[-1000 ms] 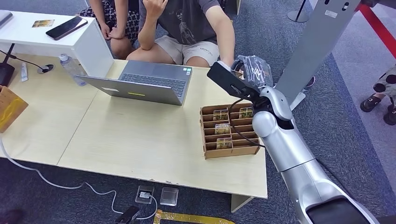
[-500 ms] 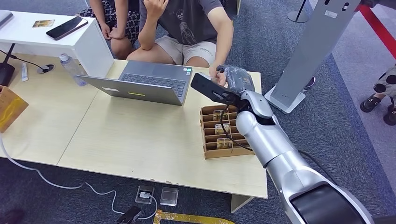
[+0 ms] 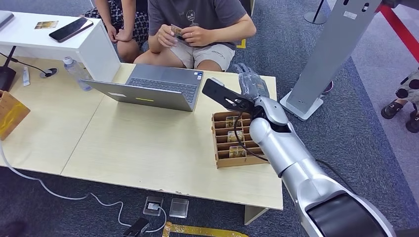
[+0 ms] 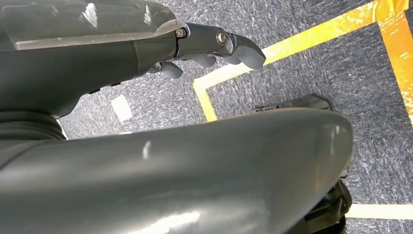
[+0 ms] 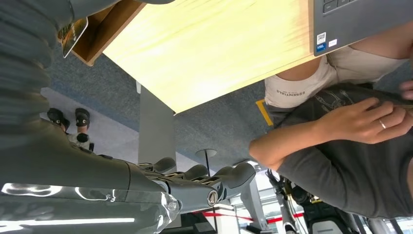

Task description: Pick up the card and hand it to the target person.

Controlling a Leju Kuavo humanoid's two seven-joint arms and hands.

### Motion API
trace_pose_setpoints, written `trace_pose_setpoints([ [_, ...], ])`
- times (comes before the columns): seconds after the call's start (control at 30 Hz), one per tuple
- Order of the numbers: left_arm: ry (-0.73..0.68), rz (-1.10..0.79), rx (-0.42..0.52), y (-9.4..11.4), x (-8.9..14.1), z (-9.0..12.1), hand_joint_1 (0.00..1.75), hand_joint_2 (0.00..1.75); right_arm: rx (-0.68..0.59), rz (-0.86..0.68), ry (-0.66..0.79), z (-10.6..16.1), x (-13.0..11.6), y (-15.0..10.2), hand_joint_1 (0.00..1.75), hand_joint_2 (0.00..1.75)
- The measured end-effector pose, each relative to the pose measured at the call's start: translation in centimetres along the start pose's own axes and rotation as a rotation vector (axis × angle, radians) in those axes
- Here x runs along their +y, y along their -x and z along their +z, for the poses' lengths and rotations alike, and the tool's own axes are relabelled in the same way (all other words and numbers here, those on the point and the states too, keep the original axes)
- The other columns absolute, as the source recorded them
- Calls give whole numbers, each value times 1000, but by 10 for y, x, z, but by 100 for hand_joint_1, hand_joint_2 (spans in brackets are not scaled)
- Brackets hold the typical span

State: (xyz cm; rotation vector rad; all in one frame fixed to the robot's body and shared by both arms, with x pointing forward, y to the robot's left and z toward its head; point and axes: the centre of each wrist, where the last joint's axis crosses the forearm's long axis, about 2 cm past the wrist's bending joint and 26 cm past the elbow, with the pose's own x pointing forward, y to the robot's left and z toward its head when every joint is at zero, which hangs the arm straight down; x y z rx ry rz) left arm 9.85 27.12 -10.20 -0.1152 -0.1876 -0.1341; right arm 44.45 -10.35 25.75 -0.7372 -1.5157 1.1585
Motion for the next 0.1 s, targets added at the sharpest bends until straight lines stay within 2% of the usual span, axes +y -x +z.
trace_pose_setpoints([
  [0.1, -1, 4, 0, 0, 0, 0, 0, 0, -4, -2, 4, 0, -1, 0, 0, 175],
])
